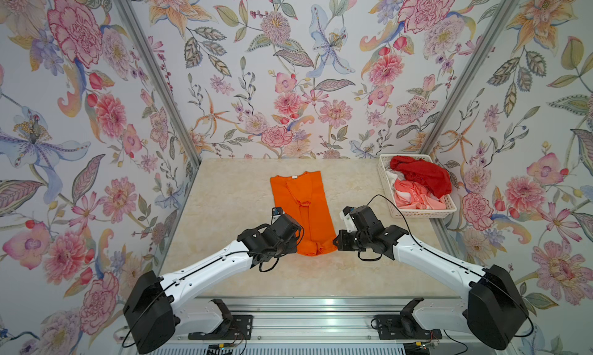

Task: Fold and stack t-shirts
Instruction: Fold the T-shirt.

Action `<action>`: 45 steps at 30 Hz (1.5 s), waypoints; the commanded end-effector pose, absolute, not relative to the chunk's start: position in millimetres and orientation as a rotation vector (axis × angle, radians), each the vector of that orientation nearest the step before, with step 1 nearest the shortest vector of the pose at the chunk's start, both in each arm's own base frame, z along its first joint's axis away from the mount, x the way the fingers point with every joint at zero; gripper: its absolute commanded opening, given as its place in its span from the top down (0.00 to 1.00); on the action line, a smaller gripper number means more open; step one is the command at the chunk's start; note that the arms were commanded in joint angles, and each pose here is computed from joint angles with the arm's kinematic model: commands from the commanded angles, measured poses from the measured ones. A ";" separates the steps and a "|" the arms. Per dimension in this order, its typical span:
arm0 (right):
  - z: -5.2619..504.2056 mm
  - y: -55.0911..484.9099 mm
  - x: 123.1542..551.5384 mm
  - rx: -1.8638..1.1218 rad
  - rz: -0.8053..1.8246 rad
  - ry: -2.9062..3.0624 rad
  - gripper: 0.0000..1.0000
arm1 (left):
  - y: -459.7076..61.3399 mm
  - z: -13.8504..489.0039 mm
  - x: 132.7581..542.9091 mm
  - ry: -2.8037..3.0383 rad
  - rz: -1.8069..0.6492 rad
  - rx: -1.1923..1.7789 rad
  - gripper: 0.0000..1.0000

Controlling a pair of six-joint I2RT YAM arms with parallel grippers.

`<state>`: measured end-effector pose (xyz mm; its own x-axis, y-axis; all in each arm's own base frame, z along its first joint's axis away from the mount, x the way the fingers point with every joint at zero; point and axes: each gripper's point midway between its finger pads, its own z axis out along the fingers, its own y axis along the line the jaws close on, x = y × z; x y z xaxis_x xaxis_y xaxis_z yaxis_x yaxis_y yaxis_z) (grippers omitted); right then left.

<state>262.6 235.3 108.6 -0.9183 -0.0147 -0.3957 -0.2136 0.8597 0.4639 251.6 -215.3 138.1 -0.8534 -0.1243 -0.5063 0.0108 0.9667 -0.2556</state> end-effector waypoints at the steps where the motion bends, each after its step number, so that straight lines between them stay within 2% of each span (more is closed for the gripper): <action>1: 109.8 241.3 308.6 -0.209 0.657 2.593 1.00 | -192.3 140.9 282.4 2.537 -0.143 -0.081 1.00; 10: 94.7 261.3 375.6 -0.203 0.651 2.614 1.00 | -189.6 120.7 328.1 2.581 -0.002 -0.055 1.00; 17: 96.9 269.2 403.6 -0.215 0.633 2.613 1.00 | -190.6 112.0 356.4 2.601 0.038 -0.030 1.00; 23: 76.7 267.0 415.5 -0.203 0.594 2.696 1.00 | -191.9 86.9 375.4 2.665 0.058 -0.023 1.00; 24: 70.3 265.2 417.2 -0.191 0.582 2.720 1.00 | -191.3 81.0 379.4 2.678 0.063 -0.032 0.91; 25: 63.0 264.3 419.5 -0.176 0.585 2.742 0.97 | -190.1 77.8 386.0 2.681 0.069 -0.044 0.74; 26: 56.4 263.0 422.6 -0.155 0.588 2.758 0.89 | -189.1 74.1 392.9 2.682 0.085 -0.046 0.54; 27: 50.3 262.7 427.4 -0.127 0.608 2.771 0.81 | -187.8 71.3 403.3 2.677 0.103 -0.054 0.21; 28: 44.9 263.5 434.2 -0.099 0.647 2.775 0.72 | -187.5 69.4 414.6 2.671 0.112 -0.060 0.02; 30: 43.5 268.2 452.2 -0.059 0.741 2.742 0.56 | -188.9 68.1 436.6 2.658 0.114 -0.056 0.02; 31: 47.8 275.1 462.8 -0.058 0.826 2.698 0.54 | -189.1 69.1 448.6 2.644 0.118 -0.060 0.02; 34: 83.3 287.7 503.2 -0.055 1.022 2.487 0.54 | -186.4 87.1 478.7 2.573 0.132 -0.081 0.01; 39: 156.5 283.2 552.0 -0.072 1.041 2.200 0.54 | -176.3 150.1 507.7 2.402 0.203 -0.080 0.01; 42: 179.6 282.6 546.2 -0.159 0.978 2.194 0.54 | -179.0 174.7 499.5 2.379 0.176 0.007 0.02; 45: 181.3 275.7 522.1 -0.246 0.837 2.218 0.55 | -182.0 175.1 470.1 2.419 0.114 0.081 0.02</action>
<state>542.7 272.4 149.2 -0.7671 0.1614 -0.6209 -0.3197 0.7429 0.5881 493.9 -184.9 158.4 -0.7466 0.0169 -0.6651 -0.0461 0.9960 0.0770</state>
